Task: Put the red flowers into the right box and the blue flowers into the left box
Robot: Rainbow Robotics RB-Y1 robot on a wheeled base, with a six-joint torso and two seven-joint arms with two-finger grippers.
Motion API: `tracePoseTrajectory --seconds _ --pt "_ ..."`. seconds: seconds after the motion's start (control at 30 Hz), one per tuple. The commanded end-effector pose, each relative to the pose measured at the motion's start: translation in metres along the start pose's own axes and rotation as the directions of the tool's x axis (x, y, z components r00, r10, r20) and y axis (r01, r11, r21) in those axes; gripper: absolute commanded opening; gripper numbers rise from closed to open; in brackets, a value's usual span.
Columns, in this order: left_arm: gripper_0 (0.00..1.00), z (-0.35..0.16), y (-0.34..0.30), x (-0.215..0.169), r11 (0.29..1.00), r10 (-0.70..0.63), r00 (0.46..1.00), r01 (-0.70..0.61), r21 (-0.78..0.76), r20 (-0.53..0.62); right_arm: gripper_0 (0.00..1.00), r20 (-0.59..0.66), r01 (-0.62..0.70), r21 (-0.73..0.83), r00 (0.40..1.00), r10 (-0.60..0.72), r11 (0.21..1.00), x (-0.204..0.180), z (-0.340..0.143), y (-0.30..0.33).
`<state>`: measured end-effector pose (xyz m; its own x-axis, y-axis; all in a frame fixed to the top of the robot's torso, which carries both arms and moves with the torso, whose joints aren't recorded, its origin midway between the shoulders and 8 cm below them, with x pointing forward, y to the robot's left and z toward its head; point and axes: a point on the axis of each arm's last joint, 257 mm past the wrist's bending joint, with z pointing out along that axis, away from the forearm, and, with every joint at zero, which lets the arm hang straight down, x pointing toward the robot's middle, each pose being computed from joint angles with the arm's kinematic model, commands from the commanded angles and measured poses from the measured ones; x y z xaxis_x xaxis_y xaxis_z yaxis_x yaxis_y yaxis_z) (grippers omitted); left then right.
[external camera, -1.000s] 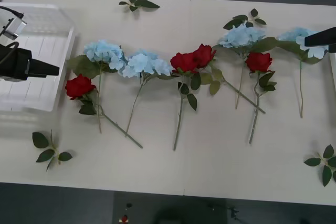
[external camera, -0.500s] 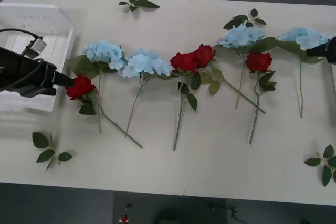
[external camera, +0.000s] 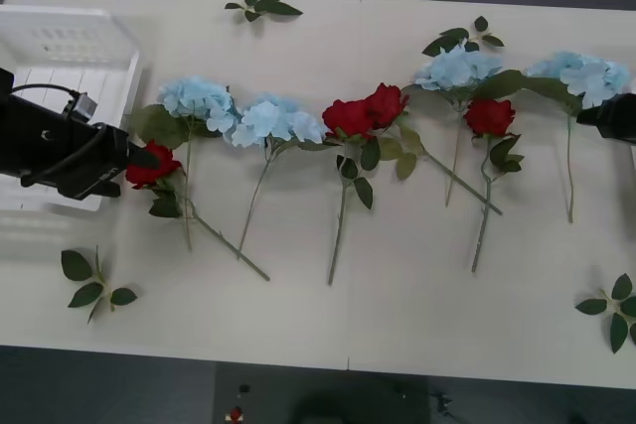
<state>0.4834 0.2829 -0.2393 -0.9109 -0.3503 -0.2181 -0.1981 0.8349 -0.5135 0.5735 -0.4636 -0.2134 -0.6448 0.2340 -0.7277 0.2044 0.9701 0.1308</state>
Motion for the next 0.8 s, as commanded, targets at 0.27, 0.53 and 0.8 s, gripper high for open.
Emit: tracePoseTrajectory --seconds 0.27,0.53,0.8 --pt "0.83 -0.011 0.014 -0.042 0.981 0.127 0.980 -0.103 -0.162 0.150 1.00 0.092 0.016 0.067 0.996 -0.022 0.998 -0.027 0.044 0.007" --pt "0.83 0.006 0.013 -0.058 0.964 0.211 0.950 -0.162 -0.212 0.231 1.00 0.105 -0.030 0.088 0.994 0.020 0.996 -0.031 0.070 0.019" --pt "0.83 0.031 0.007 -0.047 0.975 0.164 0.962 -0.125 -0.184 0.217 1.00 0.102 -0.072 0.083 0.993 0.063 0.994 -0.022 0.085 0.029"
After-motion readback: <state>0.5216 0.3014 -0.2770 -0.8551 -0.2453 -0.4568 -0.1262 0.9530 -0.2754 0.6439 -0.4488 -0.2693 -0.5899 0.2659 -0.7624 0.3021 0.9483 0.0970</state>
